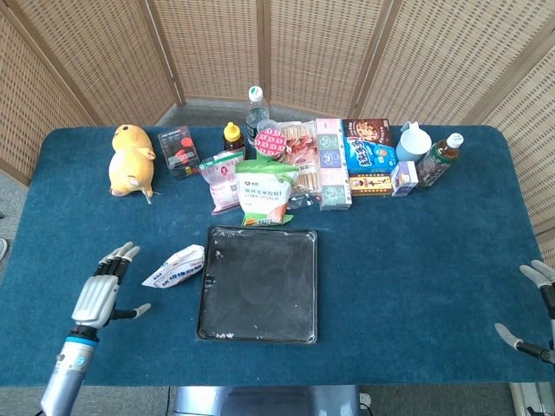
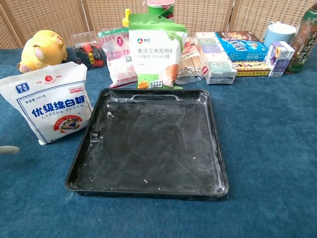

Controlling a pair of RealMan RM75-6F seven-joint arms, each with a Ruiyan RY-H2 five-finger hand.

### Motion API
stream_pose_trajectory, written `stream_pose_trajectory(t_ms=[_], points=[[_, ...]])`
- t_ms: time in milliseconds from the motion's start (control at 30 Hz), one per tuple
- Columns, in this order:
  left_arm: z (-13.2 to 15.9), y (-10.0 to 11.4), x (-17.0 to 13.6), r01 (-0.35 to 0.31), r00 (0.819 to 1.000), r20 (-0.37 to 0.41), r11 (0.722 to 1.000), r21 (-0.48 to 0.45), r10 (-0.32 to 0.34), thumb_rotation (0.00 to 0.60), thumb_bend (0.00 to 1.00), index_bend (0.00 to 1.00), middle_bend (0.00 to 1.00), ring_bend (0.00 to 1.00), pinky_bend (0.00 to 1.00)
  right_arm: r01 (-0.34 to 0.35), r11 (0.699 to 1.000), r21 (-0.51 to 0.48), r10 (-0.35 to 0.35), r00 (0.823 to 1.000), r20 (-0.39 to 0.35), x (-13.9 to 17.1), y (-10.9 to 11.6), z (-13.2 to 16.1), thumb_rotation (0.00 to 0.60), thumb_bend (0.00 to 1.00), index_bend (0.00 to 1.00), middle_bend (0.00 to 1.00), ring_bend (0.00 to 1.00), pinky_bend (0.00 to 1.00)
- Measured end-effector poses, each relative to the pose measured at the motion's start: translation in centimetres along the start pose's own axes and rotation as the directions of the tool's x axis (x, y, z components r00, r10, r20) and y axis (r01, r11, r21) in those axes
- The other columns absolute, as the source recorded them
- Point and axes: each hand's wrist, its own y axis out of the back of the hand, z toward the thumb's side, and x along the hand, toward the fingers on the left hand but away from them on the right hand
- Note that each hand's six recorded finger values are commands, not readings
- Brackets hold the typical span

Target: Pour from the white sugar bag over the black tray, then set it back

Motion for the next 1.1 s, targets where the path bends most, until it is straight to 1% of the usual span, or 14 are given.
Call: stream_pose_trajectory(t_ms=[233, 367, 567, 800, 867, 1100], points=[[1.3, -1.6, 1.1, -0.059, 0.998, 0.001, 0.996, -0.065, 0.059, 0.600, 0.04, 0.00, 0.00, 0.00, 0.06, -0.011, 1.000, -0.001, 0.011, 1.000, -0.003, 0.0, -0.2, 0.0, 0.554, 0.13, 0.17, 0.11, 0.16, 0.20], [2.3, -2.4, 1.8, -0.090, 0.996, -0.006, 0.989, -0.116, 0.090, 0.600, 0.04, 0.00, 0.00, 0.00, 0.06, -0.013, 1.000, -0.001, 0.013, 1.000, -0.003, 0.0, -0.2, 0.0, 0.552, 0.13, 0.17, 0.11, 0.16, 0.20], [3.3, -3.9, 2.6, -0.101, 0.995, -0.023, 0.980, -0.171, 0.098, 0.600, 0.04, 0.00, 0.00, 0.00, 0.06, -0.011, 1.000, -0.007, 0.011, 1.000, -0.001, 0.0, -0.1, -0.1, 0.555, 0.13, 0.17, 0.11, 0.16, 0.20], [3.8, -4.5, 3.5, -0.104, 0.994, -0.042, 0.979, -0.176, 0.098, 0.600, 0.06, 0.00, 0.00, 0.00, 0.06, -0.011, 1.000, -0.015, 0.011, 1.000, -0.007, 0.1, 0.0, 0.0, 0.555, 0.13, 0.17, 0.11, 0.16, 0.20], [3.9, -4.5, 3.8, -0.104, 0.994, -0.044, 0.979, -0.173, 0.098, 0.600, 0.08, 0.00, 0.00, 0.00, 0.07, -0.012, 1.000, -0.019, 0.012, 1.000, -0.008, 0.1, 0.1, 0.0, 0.554, 0.13, 0.17, 0.11, 0.16, 0.21], [4.2, -4.9, 4.8, -0.107, 0.993, -0.064, 0.981, -0.159, 0.098, 0.600, 0.17, 0.00, 0.00, 0.00, 0.16, -0.013, 1.000, -0.027, 0.013, 1.000, -0.013, 0.2, 0.2, 0.0, 0.551, 0.13, 0.17, 0.11, 0.16, 0.21]])
